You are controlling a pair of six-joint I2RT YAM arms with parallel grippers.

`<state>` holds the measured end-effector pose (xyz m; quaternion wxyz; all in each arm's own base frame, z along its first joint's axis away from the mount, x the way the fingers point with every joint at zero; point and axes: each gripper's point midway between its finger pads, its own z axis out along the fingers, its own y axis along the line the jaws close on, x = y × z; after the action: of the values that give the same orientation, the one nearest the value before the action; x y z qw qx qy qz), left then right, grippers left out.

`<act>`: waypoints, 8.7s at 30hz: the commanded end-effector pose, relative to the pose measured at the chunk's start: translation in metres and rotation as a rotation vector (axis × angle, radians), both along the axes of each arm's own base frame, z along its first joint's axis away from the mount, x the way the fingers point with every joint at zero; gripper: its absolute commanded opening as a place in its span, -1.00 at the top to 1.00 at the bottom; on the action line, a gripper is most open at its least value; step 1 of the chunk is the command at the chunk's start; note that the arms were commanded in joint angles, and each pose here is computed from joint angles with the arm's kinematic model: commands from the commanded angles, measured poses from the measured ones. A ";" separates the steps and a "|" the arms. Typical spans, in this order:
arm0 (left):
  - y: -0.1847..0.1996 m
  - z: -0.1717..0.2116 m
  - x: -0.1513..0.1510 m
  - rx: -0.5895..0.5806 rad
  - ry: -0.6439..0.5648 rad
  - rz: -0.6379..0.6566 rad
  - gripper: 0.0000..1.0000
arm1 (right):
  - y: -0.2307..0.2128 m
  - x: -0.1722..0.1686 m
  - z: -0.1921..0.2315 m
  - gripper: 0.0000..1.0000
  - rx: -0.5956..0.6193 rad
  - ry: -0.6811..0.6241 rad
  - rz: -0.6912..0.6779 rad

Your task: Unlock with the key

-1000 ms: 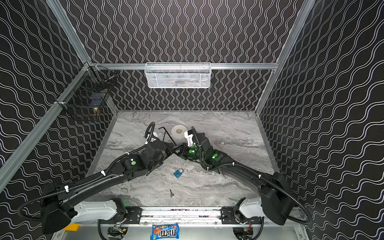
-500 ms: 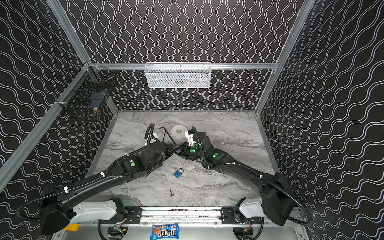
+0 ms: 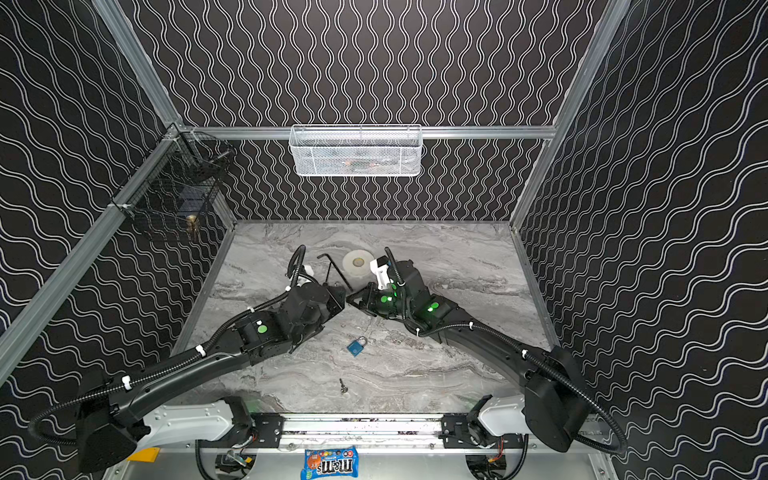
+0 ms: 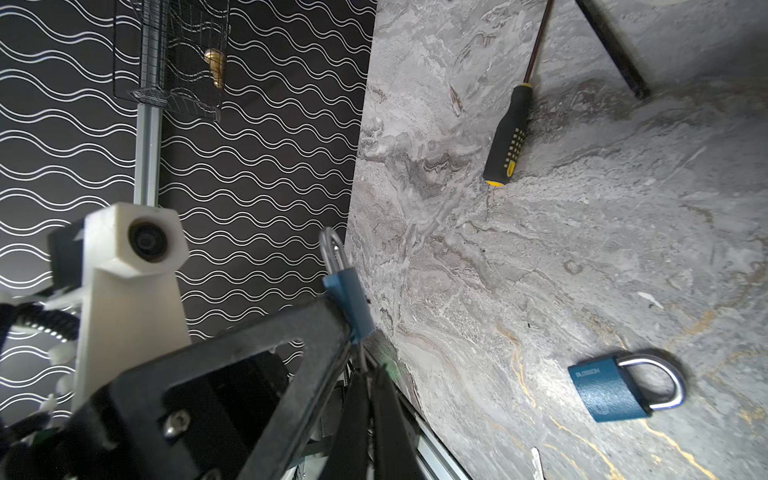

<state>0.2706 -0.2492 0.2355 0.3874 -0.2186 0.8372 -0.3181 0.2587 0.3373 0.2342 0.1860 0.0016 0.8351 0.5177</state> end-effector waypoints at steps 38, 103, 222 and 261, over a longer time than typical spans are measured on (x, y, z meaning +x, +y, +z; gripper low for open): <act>0.015 0.007 0.017 -0.345 0.111 0.246 1.00 | 0.005 0.004 0.014 1.00 -0.095 -0.381 -0.283; -0.018 0.024 0.012 -0.603 0.150 0.134 1.00 | 0.039 -0.022 0.043 1.00 0.006 -0.729 -0.139; -0.013 0.027 0.007 -0.414 0.035 0.120 1.00 | -0.015 -0.013 0.047 1.00 -0.088 -0.617 -0.356; -0.017 0.036 0.011 -0.487 -0.005 0.118 1.00 | -0.018 -0.007 0.026 1.00 -0.075 -0.546 -0.391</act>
<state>0.2786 -0.2648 0.2596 0.3332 -0.3551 0.7343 -0.4730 0.2503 0.3177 0.2538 0.4955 0.0058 0.7657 0.4101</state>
